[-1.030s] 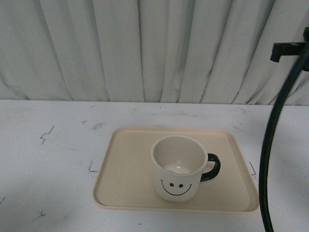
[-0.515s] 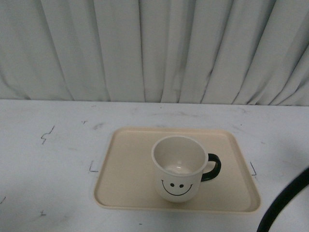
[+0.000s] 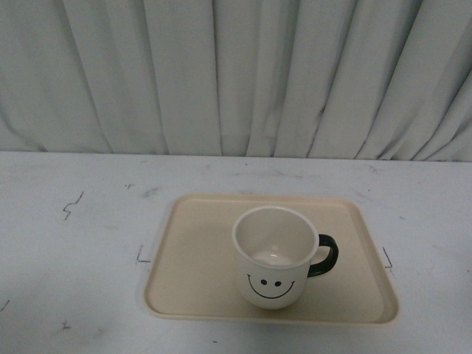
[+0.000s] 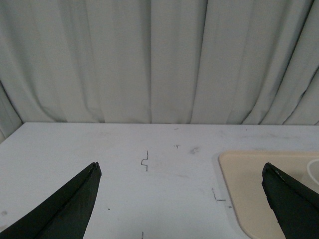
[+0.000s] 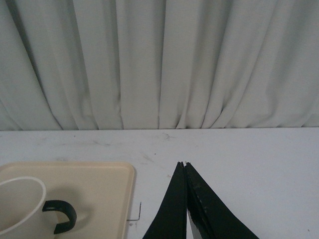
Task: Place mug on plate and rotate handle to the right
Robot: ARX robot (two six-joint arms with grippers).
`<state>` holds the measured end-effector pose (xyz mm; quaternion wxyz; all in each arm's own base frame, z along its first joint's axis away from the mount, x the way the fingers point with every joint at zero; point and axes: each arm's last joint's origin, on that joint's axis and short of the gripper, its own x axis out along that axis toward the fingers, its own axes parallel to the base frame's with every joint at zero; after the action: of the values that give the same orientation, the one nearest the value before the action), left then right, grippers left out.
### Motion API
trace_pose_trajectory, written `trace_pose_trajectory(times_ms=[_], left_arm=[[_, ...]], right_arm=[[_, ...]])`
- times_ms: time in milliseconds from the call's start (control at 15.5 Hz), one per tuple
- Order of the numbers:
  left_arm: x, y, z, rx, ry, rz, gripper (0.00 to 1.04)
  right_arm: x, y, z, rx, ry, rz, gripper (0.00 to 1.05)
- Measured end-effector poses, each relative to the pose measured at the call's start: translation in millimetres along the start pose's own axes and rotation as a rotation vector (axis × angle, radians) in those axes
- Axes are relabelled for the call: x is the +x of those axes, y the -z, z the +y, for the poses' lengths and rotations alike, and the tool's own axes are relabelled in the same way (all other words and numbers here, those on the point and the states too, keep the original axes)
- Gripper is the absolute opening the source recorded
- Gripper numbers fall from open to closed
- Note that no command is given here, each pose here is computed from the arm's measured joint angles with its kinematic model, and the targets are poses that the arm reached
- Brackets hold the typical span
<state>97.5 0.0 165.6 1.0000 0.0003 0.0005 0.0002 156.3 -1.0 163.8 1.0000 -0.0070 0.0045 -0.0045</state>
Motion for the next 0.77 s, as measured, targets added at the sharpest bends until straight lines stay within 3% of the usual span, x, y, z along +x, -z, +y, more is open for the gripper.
trace_pose_trajectory(times_ms=[773], left_arm=[[0.0, 0.0, 0.0, 0.000, 0.000, 0.000, 0.98]], right_arm=[[-32.5, -5.9, -0.2, 0.000, 0.000, -0.019, 0.02]])
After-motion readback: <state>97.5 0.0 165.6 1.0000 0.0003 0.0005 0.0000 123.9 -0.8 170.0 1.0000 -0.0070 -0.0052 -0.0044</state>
